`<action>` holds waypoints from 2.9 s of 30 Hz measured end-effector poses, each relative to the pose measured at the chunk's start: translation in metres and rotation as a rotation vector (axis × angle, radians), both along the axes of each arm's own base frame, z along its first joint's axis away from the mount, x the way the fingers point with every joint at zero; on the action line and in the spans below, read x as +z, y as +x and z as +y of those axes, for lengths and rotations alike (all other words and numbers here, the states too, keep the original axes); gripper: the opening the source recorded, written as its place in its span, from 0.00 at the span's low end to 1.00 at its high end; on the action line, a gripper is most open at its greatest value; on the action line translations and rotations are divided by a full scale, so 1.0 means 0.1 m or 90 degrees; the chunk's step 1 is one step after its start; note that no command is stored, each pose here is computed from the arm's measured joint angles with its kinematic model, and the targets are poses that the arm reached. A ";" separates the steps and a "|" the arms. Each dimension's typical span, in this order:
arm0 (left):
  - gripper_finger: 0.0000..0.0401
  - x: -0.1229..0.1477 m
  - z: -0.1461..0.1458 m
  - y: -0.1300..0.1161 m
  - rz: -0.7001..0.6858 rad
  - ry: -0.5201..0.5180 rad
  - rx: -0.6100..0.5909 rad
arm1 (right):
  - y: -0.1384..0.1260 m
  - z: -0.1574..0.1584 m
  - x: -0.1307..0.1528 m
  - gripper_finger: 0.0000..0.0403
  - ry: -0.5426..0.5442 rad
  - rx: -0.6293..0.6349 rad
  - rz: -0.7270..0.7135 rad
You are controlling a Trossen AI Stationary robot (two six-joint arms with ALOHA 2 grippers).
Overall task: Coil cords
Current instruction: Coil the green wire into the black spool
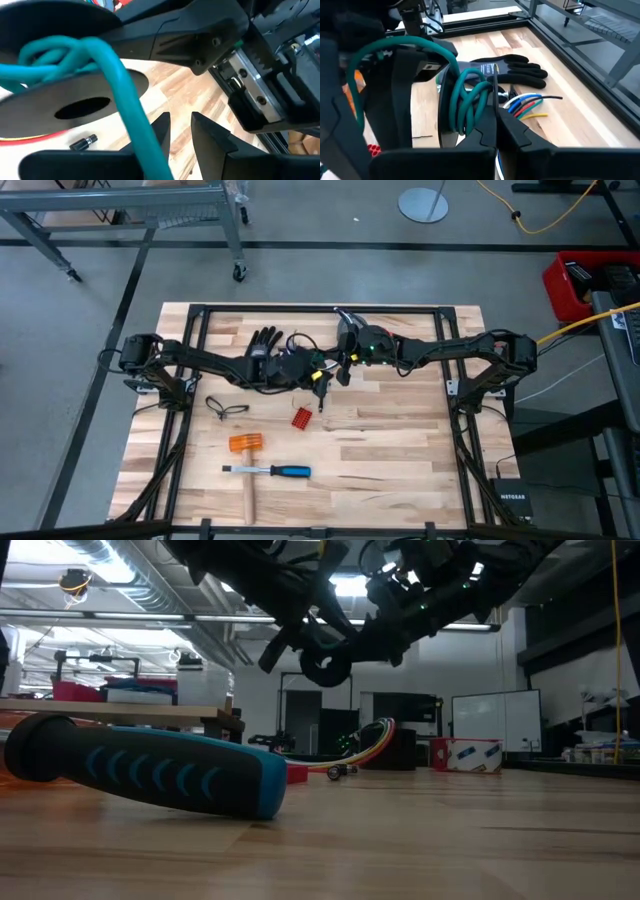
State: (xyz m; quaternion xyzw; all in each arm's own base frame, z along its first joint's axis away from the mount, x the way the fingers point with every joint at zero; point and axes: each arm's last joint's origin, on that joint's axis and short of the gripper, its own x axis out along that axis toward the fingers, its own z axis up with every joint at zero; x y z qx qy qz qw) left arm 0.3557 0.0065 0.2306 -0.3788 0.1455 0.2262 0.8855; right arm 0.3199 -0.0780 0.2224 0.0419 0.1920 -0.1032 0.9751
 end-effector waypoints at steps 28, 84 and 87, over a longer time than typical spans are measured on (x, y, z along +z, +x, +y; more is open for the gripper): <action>0.00 -0.04 -0.27 -0.05 0.035 0.049 0.032 | -0.05 -0.24 0.06 0.00 0.049 -0.028 -0.052; 0.00 -0.23 -1.49 -0.42 -0.009 0.303 0.242 | -0.34 -0.92 0.23 0.00 0.140 0.041 -0.181; 0.00 -0.26 -1.48 -0.43 -0.017 0.338 0.296 | -0.34 -0.90 0.23 0.00 0.147 0.070 -0.181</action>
